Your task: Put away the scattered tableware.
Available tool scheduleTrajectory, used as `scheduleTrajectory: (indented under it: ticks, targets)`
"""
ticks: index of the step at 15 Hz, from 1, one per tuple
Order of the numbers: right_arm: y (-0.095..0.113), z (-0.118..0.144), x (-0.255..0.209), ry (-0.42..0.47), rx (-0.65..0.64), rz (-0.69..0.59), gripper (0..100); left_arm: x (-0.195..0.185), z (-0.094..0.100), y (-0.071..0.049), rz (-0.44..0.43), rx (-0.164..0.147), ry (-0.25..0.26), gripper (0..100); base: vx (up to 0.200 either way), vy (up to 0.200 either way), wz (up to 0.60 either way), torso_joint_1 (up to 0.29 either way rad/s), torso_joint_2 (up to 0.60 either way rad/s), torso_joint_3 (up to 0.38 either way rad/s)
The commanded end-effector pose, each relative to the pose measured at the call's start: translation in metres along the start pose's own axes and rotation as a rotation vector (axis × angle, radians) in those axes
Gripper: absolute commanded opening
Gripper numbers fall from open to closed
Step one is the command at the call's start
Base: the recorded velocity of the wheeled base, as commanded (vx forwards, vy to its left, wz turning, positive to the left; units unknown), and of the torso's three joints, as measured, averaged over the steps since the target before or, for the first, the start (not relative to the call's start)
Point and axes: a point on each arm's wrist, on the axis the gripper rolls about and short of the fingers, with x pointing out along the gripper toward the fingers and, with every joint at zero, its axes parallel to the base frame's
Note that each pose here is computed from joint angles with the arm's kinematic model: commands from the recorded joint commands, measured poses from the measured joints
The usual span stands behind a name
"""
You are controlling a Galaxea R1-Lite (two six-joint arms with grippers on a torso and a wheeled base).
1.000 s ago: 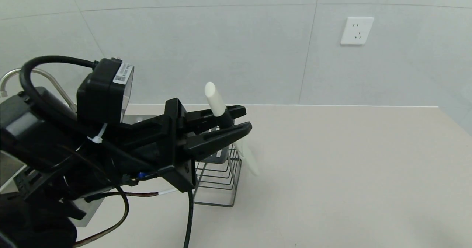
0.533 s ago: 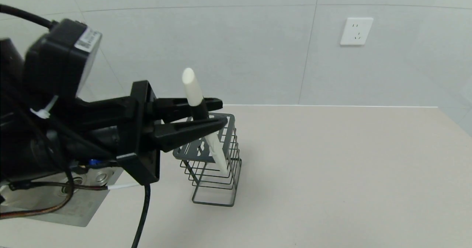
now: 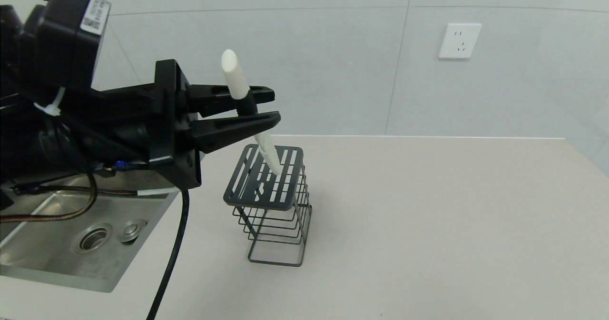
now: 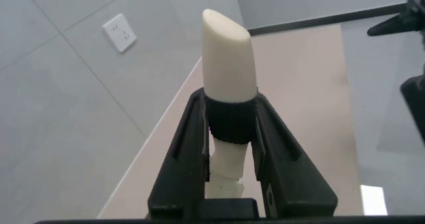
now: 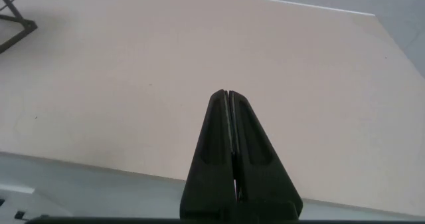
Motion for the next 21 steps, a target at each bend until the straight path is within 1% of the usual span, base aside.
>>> scheduleTrajectory:
  ticks: [1,2,3,5,6,7,8,9,10,12,15,18,19,21]
  targets:
    - [0.0,0.0,0.0,-0.003,0.025,0.017,0,0.011,-0.014,0.01,-0.031,-0.006,0.004,0,0.0,0.0,0.0,0.0,0.0,0.0]
    - [0.0,0.0,0.0,-0.001,0.033,0.018,0,0.014,-0.016,0.014,-0.048,0.011,-0.005,0,0.0,0.0,0.0,0.0,0.0,0.0]
    - [0.001,-0.001,0.0,0.0,0.044,0.019,0,0.016,-0.019,0.017,-0.051,0.021,-0.003,0,0.0,0.0,0.0,0.0,0.0,0.0]
    - [0.0,-0.001,0.0,0.002,0.05,0.018,0,0.017,-0.022,0.02,-0.048,0.023,0.002,0,0.0,0.0,0.0,0.0,0.0,0.0]
    - [0.0,-0.001,0.0,0.003,0.051,0.018,0,0.016,-0.024,0.027,-0.038,0.029,0.005,0,0.0,0.0,0.0,0.0,0.0,0.0]
    - [0.0,-0.001,0.0,0.003,0.053,0.017,0,0.015,-0.026,0.033,-0.032,0.042,0.004,0,0.0,0.0,0.0,0.0,0.0,0.0]
    - [0.0,-0.001,0.0,0.004,0.071,0.009,0,0.016,-0.028,0.042,-0.075,0.066,-0.024,0,0.0,0.0,0.0,0.0,0.0,0.0]
    - [0.0,-0.001,0.0,0.004,0.077,0.006,0,0.015,-0.029,0.044,-0.107,0.068,-0.041,0,0.0,0.0,0.0,0.0,0.0,0.0]
    - [0.0,-0.001,0.0,0.006,0.077,0.006,0,0.015,-0.029,0.043,-0.135,0.062,-0.052,0,0.0,0.0,0.0,0.0,0.0,0.0]
    - [0.0,-0.001,0.0,0.006,0.077,0.007,0,0.015,-0.028,0.042,-0.154,0.062,-0.062,0,0.0,0.0,0.0,0.0,0.0,0.0]
    - [0.0,-0.001,0.0,0.004,0.076,0.007,0,0.015,-0.03,0.042,-0.157,0.049,-0.055,0,0.0,0.0,0.0,0.0,0.0,0.0]
    - [0.0,-0.001,0.0,0.004,0.074,0.007,0,0.016,-0.038,0.041,-0.159,0.027,-0.042,0,0.0,0.0,0.0,0.0,0.0,0.0]
    - [0.0,-0.001,0.0,0.004,0.074,0.007,0,0.014,-0.039,0.043,-0.149,0.031,-0.037,0,0.0,0.0,0.0,0.0,0.0,0.0]
    - [0.0,-0.001,0.0,0.004,0.074,0.009,0,0.012,-0.042,0.046,-0.138,0.027,-0.028,0,0.0,0.0,0.0,0.0,0.0,0.0]
